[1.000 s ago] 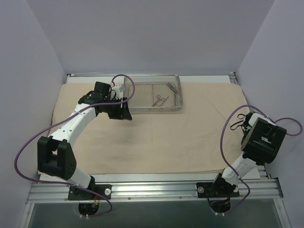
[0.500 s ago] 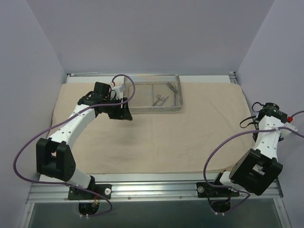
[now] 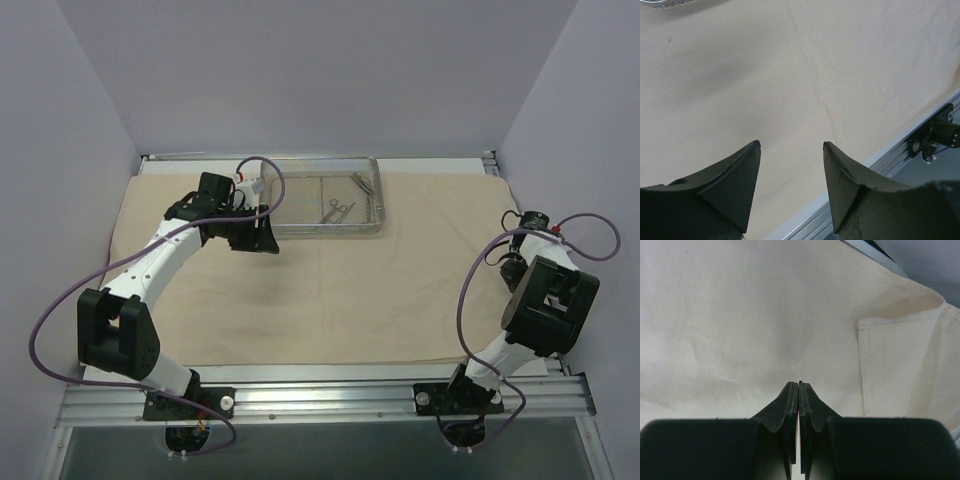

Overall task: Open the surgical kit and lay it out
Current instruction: Smooth out the surgical kit at the center of the board.

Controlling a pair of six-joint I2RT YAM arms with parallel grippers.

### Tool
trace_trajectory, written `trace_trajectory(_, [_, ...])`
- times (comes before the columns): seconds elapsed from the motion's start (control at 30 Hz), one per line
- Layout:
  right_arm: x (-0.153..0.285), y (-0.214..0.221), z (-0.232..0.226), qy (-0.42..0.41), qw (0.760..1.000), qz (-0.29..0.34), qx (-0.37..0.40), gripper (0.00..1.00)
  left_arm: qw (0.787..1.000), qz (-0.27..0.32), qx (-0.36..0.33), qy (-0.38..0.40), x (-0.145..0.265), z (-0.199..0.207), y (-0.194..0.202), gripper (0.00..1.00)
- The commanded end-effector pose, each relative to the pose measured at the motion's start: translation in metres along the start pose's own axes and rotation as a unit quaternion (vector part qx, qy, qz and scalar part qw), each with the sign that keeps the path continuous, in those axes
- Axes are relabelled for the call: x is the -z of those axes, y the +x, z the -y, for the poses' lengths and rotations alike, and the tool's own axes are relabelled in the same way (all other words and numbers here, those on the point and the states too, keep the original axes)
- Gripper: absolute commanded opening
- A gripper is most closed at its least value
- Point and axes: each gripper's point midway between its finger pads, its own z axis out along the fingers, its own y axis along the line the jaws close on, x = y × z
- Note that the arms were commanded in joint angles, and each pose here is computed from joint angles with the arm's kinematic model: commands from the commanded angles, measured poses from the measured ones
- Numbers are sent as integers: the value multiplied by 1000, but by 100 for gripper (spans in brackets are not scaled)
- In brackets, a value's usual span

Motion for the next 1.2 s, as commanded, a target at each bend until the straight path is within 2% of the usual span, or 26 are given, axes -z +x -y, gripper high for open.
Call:
trace_trajectory(0.0, [-16, -2, 12, 32, 999, -2, -30, 0, 1000, 17, -21, 15, 3, 9, -16, 62])
trace_trajectory(0.1, [-23, 6, 37, 87, 994, -15, -59, 0, 1000, 16, -20, 14, 2, 8, -14, 62])
trace_trajectory(0.27, [-41, 40, 83, 164, 980, -75, -88, 0, 1000, 14, -19, 13, -1, 6, -12, 62])
trace_trajectory(0.4, [-38, 60, 117, 261, 952, -122, -107, 0, 1000, 15, -19, 16, -1, 7, -13, 62])
trace_trajectory(0.43, [-24, 70, 135, 307, 936, -147, -86, 0, 1000, 15, -19, 16, -1, 7, -13, 62])
trace_trajectory(0.47, [-20, 74, 141, 340, 922, -154, -100, 0, 1000, 17, -20, 17, 1, 8, -14, 62])
trace_trajectory(0.53, [7, 88, 158, 378, 903, -187, -80, 0, 999, 20, -21, 19, 3, 9, -15, 62])
trace_trajectory(0.6, [31, 76, 155, 337, 919, -168, -113, 0, 999, 24, -21, 22, 4, 12, -17, 62])
trace_trajectory(0.63, [49, 72, 162, 336, 919, -164, -127, 0, 999, 27, -21, 22, 5, 12, -18, 62])
trace_trajectory(0.67, [68, 54, 165, 303, 931, -111, -169, 0, 999, 28, -22, 23, 5, 12, -19, 62])
trace_trajectory(0.77, [93, 4, 149, 201, 964, -12, -172, 0, 999, 30, -23, 26, 6, 14, -22, 62])
trace_trajectory(0.8, [92, 1, 137, 175, 978, -17, -112, 0, 999, 27, -21, 29, 4, 14, -21, 62])
trace_trajectory(0.87, [79, 0, 103, 126, 990, -27, -56, 0, 999, 24, -20, 31, 5, 15, -21, 62])
trace_trajectory(1.0, [62, 0, 41, 23, 999, -20, -9, 0, 999, 23, -19, 33, 5, 16, -18, 62])
trace_trajectory(1.17, [24, 3, 16, 35, 999, -26, 6, 0, 999, 27, -19, 28, 6, 14, -18, 62])
